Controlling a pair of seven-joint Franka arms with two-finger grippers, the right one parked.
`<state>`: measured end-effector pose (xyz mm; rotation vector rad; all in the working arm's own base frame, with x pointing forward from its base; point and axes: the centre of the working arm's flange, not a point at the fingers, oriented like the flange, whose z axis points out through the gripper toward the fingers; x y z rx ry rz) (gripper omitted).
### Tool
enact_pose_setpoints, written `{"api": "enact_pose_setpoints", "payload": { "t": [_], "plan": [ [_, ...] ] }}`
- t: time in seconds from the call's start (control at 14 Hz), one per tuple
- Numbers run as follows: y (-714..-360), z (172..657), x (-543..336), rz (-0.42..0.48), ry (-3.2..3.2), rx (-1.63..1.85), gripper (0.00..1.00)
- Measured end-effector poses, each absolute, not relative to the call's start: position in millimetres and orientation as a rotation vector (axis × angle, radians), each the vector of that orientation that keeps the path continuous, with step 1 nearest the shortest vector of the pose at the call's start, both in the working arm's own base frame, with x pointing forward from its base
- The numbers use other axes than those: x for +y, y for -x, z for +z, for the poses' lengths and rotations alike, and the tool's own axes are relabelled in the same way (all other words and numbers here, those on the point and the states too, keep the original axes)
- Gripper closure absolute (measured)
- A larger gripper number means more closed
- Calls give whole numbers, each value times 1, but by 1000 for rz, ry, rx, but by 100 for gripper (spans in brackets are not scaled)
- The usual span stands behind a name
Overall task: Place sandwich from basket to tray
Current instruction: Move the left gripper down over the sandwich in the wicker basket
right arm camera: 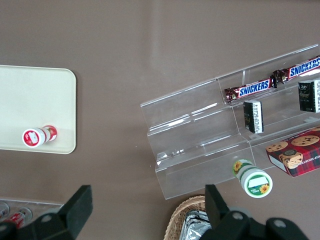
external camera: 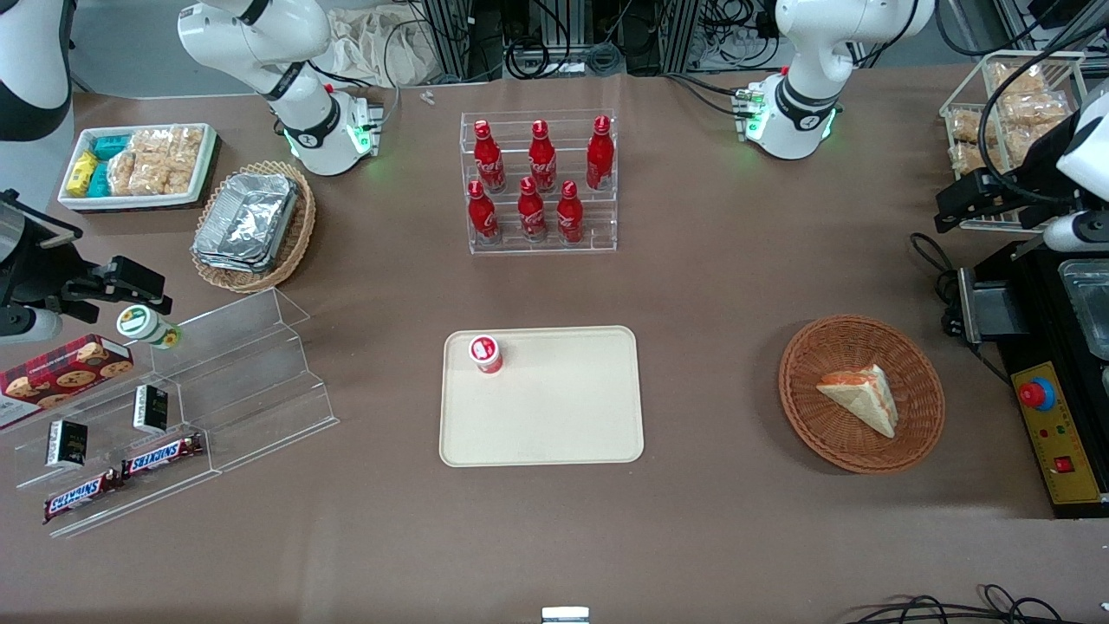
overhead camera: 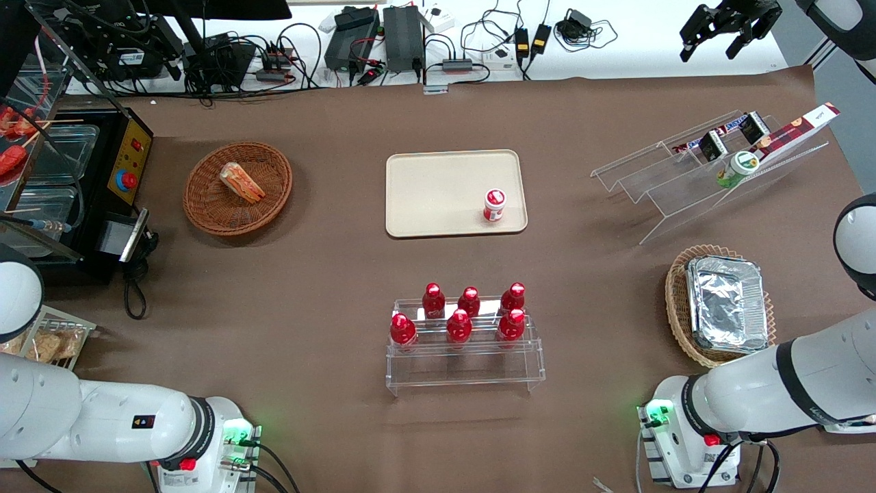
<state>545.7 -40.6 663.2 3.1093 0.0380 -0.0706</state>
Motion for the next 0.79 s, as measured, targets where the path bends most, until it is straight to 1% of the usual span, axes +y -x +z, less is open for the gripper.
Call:
{"api": "enact_pose_setpoints", "payload": {
  "t": [0.29, 0.43, 0.57, 0.79],
  "plan": [
    [-548, 658, -35, -81, -3144, 52, 0],
    [-555, 640, -31, -130, -3156, 138, 0],
    [-580, 601, -29, -172, -3149, 385, 0],
    [-623, 515, -18, -187, -3105, 710, 0]
  ]
}}
